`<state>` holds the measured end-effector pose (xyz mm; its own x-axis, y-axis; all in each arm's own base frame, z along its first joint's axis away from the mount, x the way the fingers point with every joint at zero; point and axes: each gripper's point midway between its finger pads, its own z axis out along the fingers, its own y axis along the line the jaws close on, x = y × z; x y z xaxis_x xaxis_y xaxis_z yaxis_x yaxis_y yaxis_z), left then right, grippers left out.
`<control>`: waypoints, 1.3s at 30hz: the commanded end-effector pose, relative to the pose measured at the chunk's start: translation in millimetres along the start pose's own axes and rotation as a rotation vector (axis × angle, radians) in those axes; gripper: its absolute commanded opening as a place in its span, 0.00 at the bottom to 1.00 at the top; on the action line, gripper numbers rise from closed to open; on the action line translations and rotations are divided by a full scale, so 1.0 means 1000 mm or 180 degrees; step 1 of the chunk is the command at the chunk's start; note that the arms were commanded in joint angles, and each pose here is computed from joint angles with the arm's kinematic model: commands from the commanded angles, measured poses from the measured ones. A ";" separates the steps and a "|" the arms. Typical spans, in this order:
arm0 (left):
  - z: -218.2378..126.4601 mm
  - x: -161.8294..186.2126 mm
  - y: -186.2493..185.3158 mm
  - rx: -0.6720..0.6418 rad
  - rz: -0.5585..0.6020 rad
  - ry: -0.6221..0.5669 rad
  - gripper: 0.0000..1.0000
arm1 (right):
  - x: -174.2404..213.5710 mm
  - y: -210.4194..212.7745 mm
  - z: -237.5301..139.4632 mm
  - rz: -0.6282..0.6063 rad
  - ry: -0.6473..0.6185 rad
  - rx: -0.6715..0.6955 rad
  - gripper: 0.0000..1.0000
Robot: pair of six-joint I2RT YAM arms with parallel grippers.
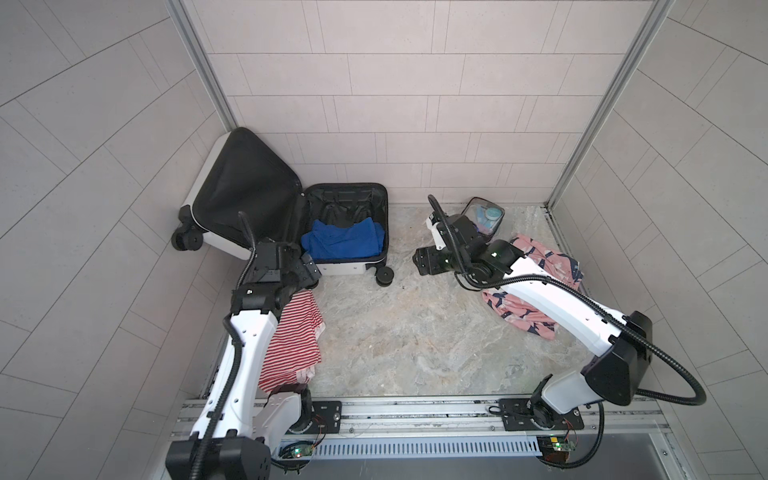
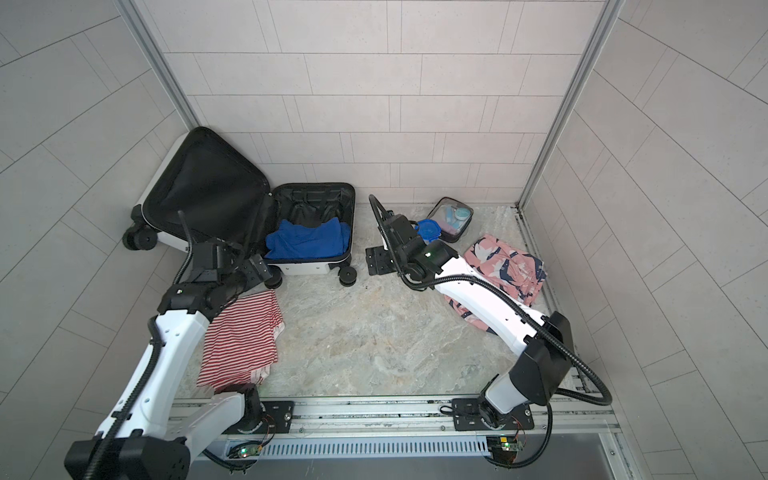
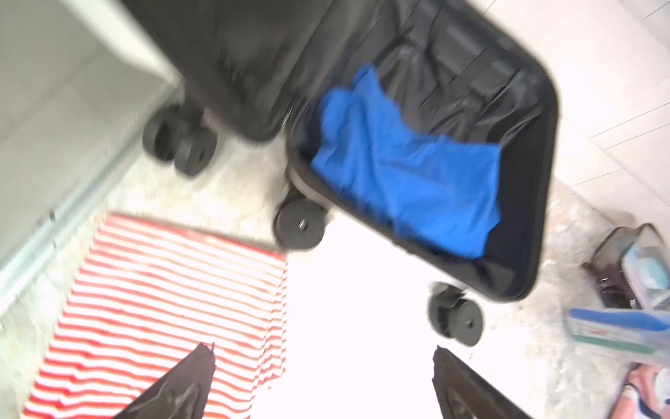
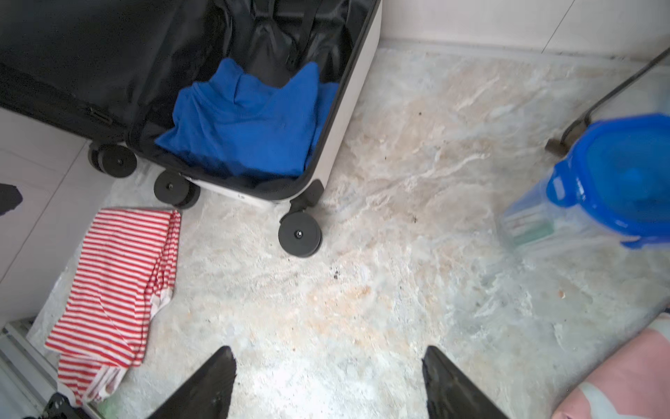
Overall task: Pack the luggage
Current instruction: 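Withdraw both grippers from the suitcase back toward the floor, then move the left gripper over the striped shirt while the right gripper approaches it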
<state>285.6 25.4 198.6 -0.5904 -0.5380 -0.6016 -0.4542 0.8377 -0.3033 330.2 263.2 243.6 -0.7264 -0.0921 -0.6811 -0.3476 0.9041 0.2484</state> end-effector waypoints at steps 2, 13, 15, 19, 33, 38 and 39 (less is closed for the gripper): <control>0.017 0.045 0.033 -0.0272 -0.0255 0.0222 1.00 | 0.031 0.018 -0.005 0.0004 -0.0040 -0.0202 0.84; 0.058 0.126 0.072 -0.0524 -0.0567 0.0696 1.00 | 0.099 0.043 0.016 -0.0132 0.0299 -0.0237 0.84; 0.062 0.139 0.072 -0.0475 -0.0657 0.0807 1.00 | 0.097 0.044 0.017 -0.0157 0.0304 -0.0225 0.84; 0.068 0.160 0.073 -0.0423 -0.0709 0.0990 1.00 | 0.096 0.041 0.019 -0.0132 0.0264 -0.0165 0.84; 0.058 0.207 0.047 0.0074 -0.0670 0.1342 0.99 | 0.087 0.030 0.028 -0.0078 0.0236 -0.0024 0.83; 0.057 0.219 0.023 0.0217 -0.0499 0.1433 0.98 | 0.085 0.022 0.030 -0.0047 0.0257 0.0030 0.83; 0.057 0.221 0.016 0.0250 -0.0450 0.1452 0.99 | 0.084 0.020 0.029 -0.0035 0.0245 0.0038 0.83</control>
<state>200.3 -59.3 32.4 -0.7449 -0.6158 -0.2567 -0.4796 0.7617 -0.4357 273.2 291.0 165.3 -0.7732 -0.1520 -0.6157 -0.3696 0.8970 0.2427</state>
